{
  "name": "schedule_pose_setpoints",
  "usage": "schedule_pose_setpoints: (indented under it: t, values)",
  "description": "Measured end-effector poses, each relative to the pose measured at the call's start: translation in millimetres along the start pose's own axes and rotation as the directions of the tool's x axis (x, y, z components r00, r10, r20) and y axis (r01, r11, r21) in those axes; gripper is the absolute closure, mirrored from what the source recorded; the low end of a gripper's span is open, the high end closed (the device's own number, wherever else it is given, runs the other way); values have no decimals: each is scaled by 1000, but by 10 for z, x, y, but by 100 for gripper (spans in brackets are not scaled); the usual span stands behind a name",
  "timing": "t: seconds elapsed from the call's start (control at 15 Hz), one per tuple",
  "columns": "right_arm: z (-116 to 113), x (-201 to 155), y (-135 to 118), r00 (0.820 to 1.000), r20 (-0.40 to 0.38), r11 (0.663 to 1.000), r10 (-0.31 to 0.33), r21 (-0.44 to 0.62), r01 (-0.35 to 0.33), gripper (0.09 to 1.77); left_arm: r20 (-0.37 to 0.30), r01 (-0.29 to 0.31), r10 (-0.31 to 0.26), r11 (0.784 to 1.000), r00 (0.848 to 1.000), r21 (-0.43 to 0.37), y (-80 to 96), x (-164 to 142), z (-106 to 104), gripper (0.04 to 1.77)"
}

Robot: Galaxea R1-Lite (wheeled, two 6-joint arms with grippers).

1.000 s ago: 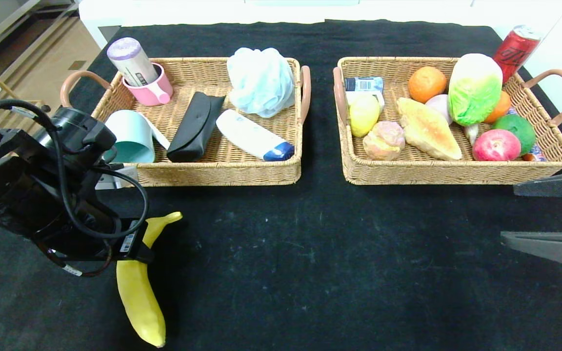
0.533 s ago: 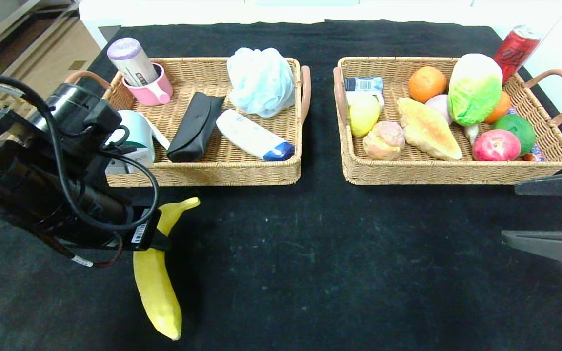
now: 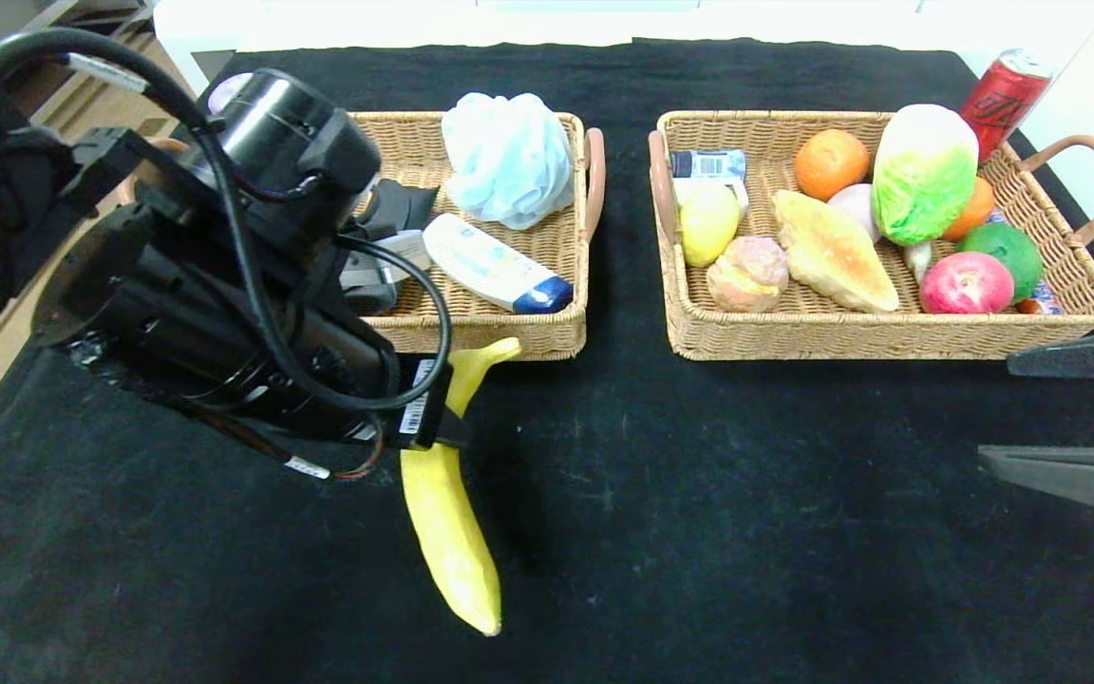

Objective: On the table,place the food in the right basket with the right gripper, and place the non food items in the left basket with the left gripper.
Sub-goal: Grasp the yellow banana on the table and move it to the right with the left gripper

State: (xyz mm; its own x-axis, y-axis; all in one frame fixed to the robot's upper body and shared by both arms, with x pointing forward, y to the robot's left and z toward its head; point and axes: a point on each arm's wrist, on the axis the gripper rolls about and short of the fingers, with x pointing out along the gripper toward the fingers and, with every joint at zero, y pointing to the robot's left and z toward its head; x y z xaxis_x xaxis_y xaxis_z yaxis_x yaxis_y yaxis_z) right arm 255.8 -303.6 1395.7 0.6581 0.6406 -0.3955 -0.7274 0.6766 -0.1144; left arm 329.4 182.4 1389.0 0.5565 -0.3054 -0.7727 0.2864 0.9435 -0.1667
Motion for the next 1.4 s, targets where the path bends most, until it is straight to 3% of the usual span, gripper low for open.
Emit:
schedule_pose_setpoints:
  t: [0.47, 0.87, 1.33, 1.4]
  values:
    - [5, -3, 10, 1000, 2, 1000, 3, -3, -3, 15, -1, 92, -92, 993, 996, 68, -572, 341, 188, 118]
    - [6, -1, 15, 1000, 3, 1000, 5, -5, -5, 15, -47, 144, -139, 982, 989, 124, -954, 686, 177, 118]
    - [10, -19, 21, 1000, 7, 1000, 1, -6, -1, 15, -31, 186, -183, 970, 983, 156, -1186, 812, 132, 118]
    - [11, -22, 22, 1000, 8, 1000, 0, -7, 0, 15, -31, 185, -183, 971, 983, 150, -1189, 814, 131, 104]
